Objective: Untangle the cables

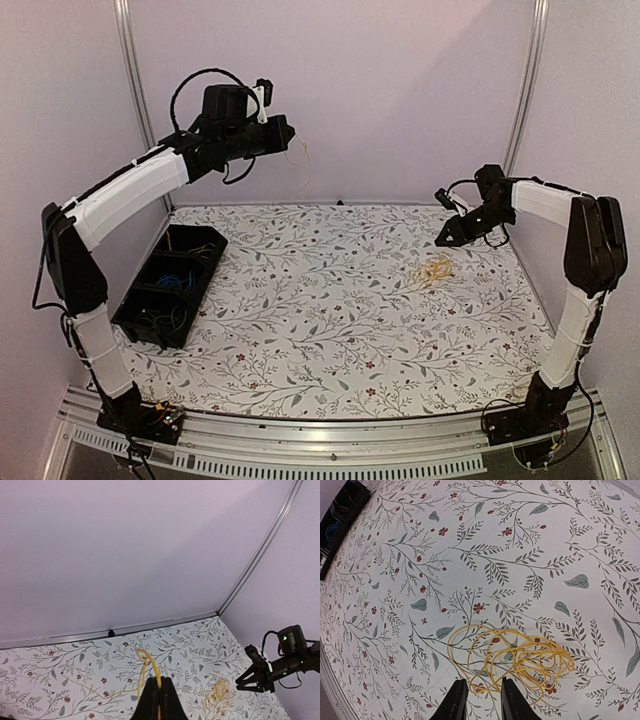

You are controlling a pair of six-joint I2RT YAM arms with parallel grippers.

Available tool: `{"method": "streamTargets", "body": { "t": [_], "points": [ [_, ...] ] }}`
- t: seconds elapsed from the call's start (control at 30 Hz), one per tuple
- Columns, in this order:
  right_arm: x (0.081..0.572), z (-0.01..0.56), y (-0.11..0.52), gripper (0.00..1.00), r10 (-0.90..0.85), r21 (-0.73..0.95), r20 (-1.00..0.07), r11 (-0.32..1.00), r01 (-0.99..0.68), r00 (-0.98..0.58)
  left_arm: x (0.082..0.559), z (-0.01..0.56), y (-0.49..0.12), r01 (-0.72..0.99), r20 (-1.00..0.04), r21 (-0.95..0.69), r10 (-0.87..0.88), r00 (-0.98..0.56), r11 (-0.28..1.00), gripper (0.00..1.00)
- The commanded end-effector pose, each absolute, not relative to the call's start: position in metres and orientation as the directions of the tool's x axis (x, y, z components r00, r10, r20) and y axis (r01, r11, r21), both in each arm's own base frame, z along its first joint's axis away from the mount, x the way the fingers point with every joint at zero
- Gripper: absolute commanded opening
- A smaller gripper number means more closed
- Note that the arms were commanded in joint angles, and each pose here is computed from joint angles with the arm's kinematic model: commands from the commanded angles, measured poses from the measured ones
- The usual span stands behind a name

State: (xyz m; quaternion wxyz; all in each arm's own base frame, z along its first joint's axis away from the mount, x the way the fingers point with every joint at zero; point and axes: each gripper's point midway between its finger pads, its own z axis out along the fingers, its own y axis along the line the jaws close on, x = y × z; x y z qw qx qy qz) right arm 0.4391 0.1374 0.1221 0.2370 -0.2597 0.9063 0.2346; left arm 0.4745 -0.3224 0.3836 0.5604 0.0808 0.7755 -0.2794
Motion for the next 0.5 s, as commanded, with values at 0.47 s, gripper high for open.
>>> {"method": "streamTargets", "body": {
  "t": [0.47],
  "points": [
    [0.402,0.136,0.147,0.3,-0.368,0.358,-0.568,0.695,-0.623,-0.737,0.512,0.347,-0.14,0.129,-0.883,-0.208,-0.13,-0.452,0.97,0.0]
  ]
}}
